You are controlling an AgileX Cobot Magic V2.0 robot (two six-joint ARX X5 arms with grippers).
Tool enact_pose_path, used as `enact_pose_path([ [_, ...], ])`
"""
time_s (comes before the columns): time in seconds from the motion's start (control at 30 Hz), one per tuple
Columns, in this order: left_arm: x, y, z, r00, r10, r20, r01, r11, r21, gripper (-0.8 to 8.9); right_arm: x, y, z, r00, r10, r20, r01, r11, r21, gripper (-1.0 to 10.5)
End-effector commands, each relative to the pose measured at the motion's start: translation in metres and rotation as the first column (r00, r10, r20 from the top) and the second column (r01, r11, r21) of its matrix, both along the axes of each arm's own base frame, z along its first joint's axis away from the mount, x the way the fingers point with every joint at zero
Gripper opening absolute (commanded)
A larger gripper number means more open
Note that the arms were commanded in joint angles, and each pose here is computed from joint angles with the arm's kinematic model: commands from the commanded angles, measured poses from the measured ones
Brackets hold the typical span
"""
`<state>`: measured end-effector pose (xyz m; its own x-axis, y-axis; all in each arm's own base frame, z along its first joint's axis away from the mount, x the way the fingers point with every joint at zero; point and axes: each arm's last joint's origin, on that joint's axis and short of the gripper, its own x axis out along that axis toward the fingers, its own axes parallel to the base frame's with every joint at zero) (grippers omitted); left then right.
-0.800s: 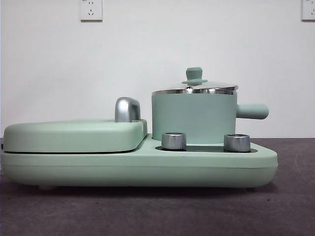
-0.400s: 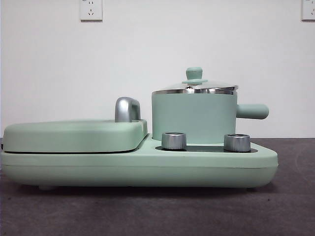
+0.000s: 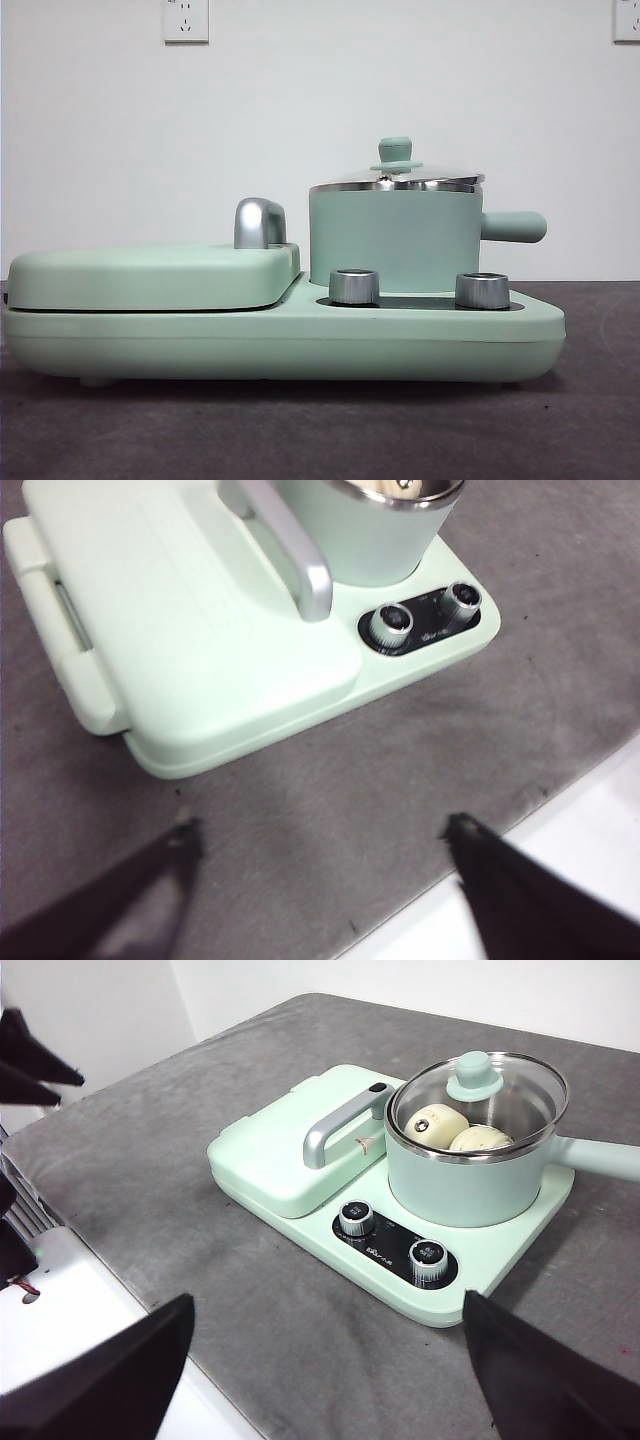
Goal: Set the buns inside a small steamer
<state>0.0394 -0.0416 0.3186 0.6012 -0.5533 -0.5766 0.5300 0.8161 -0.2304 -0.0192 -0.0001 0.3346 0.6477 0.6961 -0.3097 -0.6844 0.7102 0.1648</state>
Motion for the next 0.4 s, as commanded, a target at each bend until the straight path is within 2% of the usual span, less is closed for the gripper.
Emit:
enact_pose_path([
  [0.03,-0.0066,0.0075,0.0025,0.999,0.006,0.034,-0.005,0.999,-0.042,0.39,-0.0015,-0.0008,0.0027,1.0,0.011,0.019,-0.011,1.0,0.002,-0.3],
  [0.07,-0.0084,0.0098,0.0026,0.999,0.007,0.042,-0.005,0.999,-0.048,-0.01,-0.0014,-0.0009,0.0026,1.0,0.007,0.017,-0.007,1.0,0.002,0.4],
  [0.1,-0.0102,0.0118,0.0028,0.999,0.007,0.049,-0.005,0.998,-0.057,0.07,-0.0013,-0.0008,0.0028,1.0,0.004,0.016,-0.004,1.0,0.006,0.1],
  [0.4,-0.0127,0.0148,0.0041,0.998,0.007,0.068,-0.002,0.997,-0.079,0.07,-0.0015,-0.0009,0.0034,1.0,0.003,0.017,-0.003,1.0,0.011,0.2],
])
